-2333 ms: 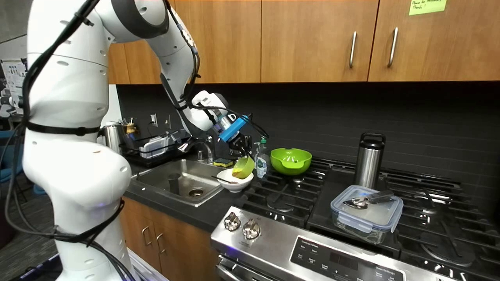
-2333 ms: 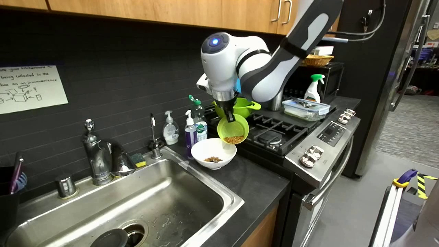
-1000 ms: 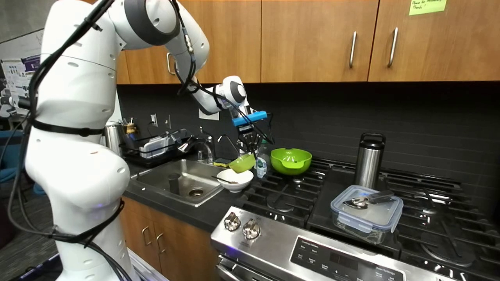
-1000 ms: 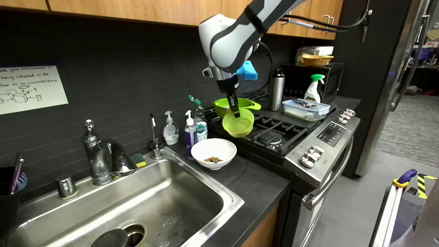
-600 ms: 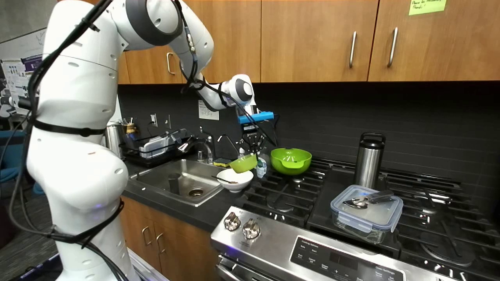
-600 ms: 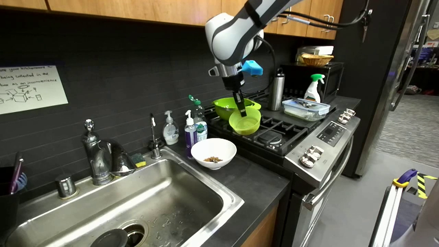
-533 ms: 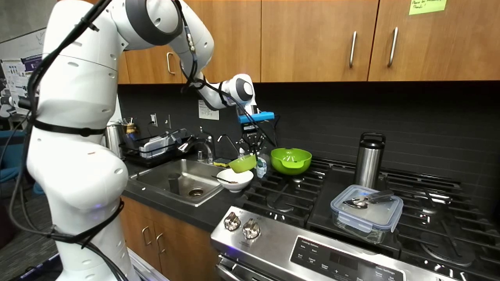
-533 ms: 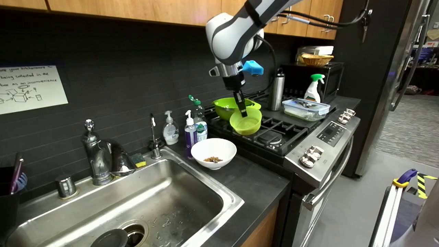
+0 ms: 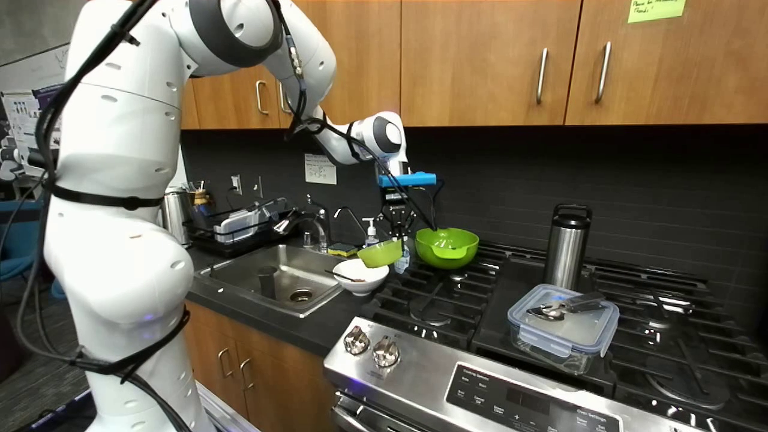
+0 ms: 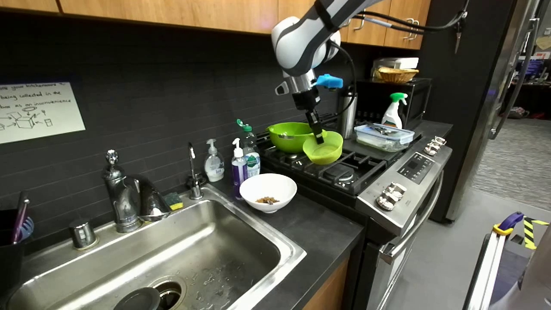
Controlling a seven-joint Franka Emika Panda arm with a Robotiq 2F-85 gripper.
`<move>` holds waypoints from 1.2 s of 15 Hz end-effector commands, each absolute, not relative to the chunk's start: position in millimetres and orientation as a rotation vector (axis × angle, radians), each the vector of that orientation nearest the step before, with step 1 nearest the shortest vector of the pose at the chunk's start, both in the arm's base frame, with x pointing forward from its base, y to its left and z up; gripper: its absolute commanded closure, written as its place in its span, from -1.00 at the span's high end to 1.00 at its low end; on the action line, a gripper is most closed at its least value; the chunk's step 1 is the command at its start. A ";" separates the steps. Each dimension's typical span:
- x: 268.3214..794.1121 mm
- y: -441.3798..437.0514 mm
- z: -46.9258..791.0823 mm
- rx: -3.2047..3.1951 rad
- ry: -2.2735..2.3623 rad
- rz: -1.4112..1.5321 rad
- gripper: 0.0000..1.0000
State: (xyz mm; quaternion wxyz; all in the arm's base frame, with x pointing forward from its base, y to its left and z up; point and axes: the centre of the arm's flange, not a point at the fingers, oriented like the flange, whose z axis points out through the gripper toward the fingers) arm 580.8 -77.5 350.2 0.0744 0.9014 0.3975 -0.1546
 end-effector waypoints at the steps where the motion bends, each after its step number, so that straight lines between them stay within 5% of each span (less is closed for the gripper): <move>1: 564.1 -93.9 361.0 2.725 1.235 -0.481 -0.98; 18: 539.7 -141.3 377.0 2.815 1.274 -0.479 -0.98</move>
